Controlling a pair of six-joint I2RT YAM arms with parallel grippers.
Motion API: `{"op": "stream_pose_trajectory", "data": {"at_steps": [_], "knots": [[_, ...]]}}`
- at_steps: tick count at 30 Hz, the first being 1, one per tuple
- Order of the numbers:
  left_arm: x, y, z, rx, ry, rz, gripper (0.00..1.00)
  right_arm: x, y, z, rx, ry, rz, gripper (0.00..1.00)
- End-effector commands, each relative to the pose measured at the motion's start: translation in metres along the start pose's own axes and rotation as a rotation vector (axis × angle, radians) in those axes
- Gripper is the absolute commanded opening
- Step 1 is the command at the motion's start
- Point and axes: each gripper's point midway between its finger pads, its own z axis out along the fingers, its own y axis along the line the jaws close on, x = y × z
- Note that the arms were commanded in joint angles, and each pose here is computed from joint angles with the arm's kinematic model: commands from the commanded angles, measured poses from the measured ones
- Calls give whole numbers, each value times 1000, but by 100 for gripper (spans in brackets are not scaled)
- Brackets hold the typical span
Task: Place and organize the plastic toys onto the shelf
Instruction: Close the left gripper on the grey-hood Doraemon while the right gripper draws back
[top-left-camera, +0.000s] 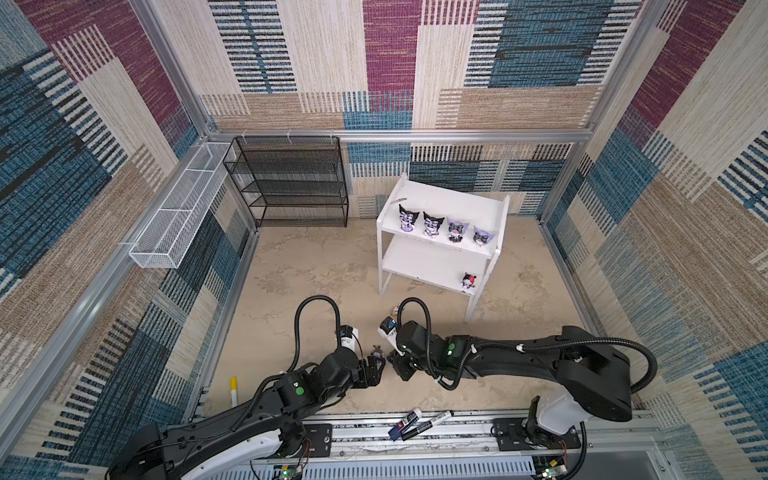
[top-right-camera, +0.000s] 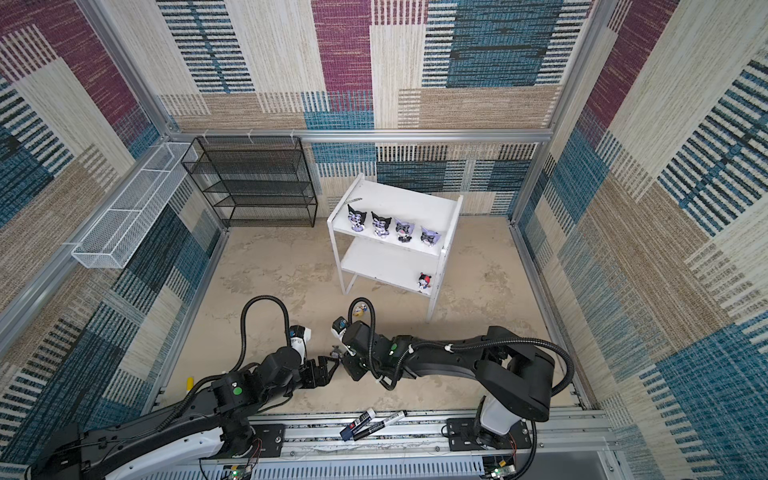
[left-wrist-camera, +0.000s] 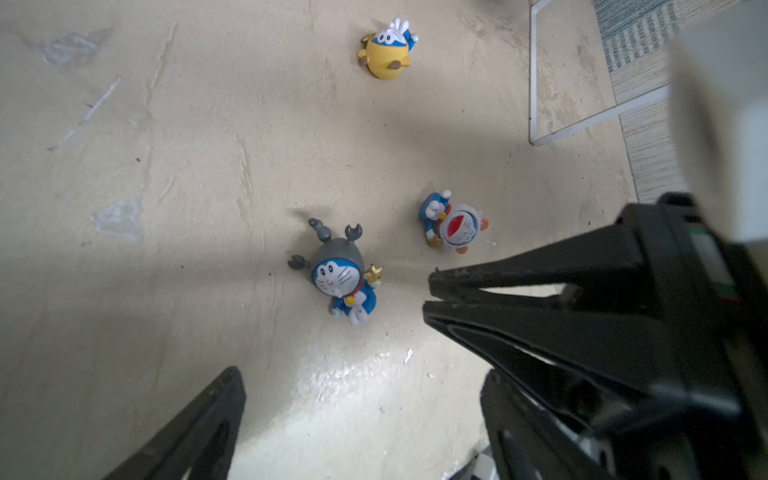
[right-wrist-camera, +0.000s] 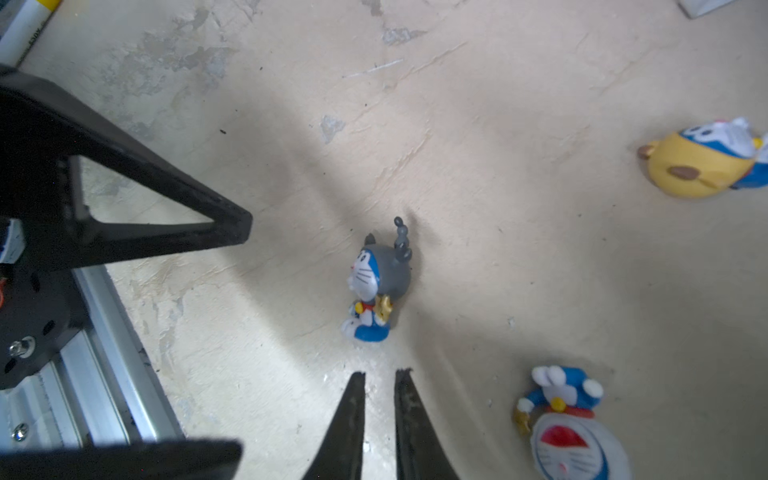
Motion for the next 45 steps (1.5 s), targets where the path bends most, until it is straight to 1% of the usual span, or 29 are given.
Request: {"op": "stream_pose_trajectory", "data": {"at_steps": [1,4,7,8,10,11,12,14,19,23,27,29,33,38,39,41,45], "knots": [[-8,-15,4,34,-4,-53,81,-3,-3,-11,16,-32,32,19],[-7,-14,10,-16,29,-76,75,-2,-5,-22,19,-45,44,19],[-8,-13,16,-52,45,-112,73,-1,-6,-33,15,-55,48,21],[-9,-13,18,-70,51,-118,71,0,-6,-37,13,-59,48,22],[-11,-14,21,-98,68,-122,70,0,-6,-46,8,-76,52,24],[-11,-15,23,-112,79,-122,69,-1,-6,-51,3,-88,51,26],[-12,-15,25,-127,87,-129,64,-3,-5,-57,-6,-102,47,29],[-11,-13,31,-154,103,-140,58,-6,-1,-67,-30,-129,34,34],[-8,-6,39,-233,144,-155,58,-9,7,-92,-89,-189,-5,52],[-8,-2,42,-273,154,-155,59,-9,9,-107,-110,-231,-25,60],[-11,5,45,-319,160,-156,59,-9,9,-117,-122,-262,-29,63],[-12,7,47,-331,164,-162,55,-8,10,-121,-129,-273,-29,65],[-10,12,53,-351,182,-172,52,-6,12,-126,-148,-290,-37,69],[-6,15,59,-362,202,-181,40,-3,14,-128,-167,-295,-48,72],[-7,14,60,-363,202,-182,39,-2,15,-128,-173,-297,-51,72],[-7,15,61,-367,208,-183,32,-2,16,-129,-179,-300,-51,72],[-5,16,62,-373,217,-180,29,2,17,-129,-187,-296,-51,73]]}}
